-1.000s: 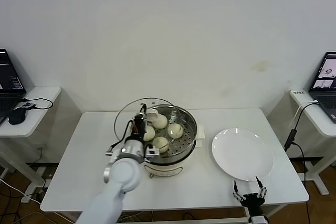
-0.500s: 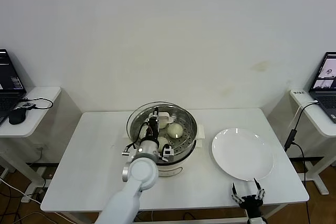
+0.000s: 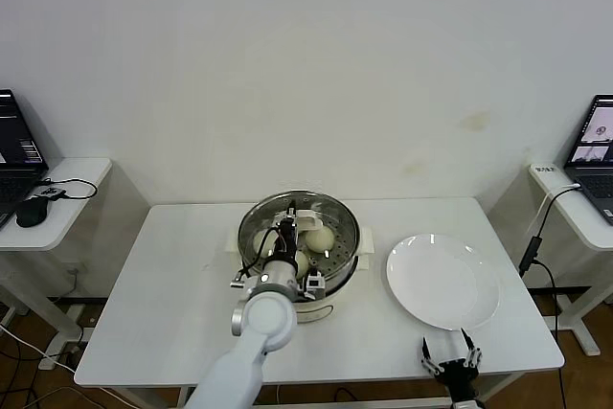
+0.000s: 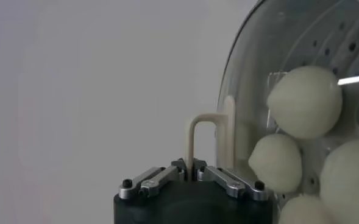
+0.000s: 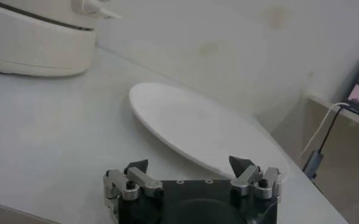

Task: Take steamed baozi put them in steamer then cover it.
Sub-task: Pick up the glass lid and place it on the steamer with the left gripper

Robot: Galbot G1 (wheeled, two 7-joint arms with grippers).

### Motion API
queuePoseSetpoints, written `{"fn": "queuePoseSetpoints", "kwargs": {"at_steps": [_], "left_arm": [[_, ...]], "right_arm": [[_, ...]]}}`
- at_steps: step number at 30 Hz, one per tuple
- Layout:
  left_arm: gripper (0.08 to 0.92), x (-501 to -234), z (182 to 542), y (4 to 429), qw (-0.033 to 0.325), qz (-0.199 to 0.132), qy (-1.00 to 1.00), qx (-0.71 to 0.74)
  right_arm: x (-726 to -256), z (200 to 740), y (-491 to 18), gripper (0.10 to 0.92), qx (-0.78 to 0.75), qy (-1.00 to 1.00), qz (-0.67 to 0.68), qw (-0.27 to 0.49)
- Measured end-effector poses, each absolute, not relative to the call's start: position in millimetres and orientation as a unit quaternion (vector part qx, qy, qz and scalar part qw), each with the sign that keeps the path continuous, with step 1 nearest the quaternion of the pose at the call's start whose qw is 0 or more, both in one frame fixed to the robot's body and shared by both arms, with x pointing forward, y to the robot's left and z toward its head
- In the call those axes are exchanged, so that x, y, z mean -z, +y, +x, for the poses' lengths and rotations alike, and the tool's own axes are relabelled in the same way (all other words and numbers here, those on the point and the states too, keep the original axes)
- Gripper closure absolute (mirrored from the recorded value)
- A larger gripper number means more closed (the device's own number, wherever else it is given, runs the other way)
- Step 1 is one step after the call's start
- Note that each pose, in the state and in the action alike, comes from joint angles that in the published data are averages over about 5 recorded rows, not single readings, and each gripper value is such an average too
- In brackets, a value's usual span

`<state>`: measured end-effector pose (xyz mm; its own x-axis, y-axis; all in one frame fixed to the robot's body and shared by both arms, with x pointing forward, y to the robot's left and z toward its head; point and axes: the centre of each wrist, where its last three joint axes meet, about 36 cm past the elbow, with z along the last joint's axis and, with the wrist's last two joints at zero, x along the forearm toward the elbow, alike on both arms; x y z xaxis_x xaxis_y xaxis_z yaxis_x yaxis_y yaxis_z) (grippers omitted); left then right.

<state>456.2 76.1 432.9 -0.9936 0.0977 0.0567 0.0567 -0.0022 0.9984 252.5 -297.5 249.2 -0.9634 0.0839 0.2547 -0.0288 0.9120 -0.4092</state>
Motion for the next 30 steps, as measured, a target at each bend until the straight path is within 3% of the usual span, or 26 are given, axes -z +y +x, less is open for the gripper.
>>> {"fn": "queuePoseSetpoints", "kwargs": {"at_steps": [9, 12, 23, 30], "left_arm": [[0.852, -430.8, 458.0, 72.6, 0.013, 0.056, 0.708, -0.703], [0.812, -430.8, 457.2, 72.7, 0.014, 0.056, 0.711, -0.701], [0.493, -434.3, 442.1, 77.6, 0.021, 0.057, 0.722, -0.69], [0.294, -443.5, 414.4, 94.4, 0.035, 0.055, 0.736, -0.674]], "right_arm": [[-248.0, 250.8, -297.2, 0.2, -0.21, -0.968, -0.012, 0.136], [-247.9, 250.2, -297.6, 0.2, -0.211, -0.968, -0.011, 0.137], [-246.8, 249.7, -296.4, 0.199, -0.213, -0.967, -0.006, 0.138], [-246.2, 248.6, -297.3, 0.2, -0.215, -0.967, -0.004, 0.139]]}}
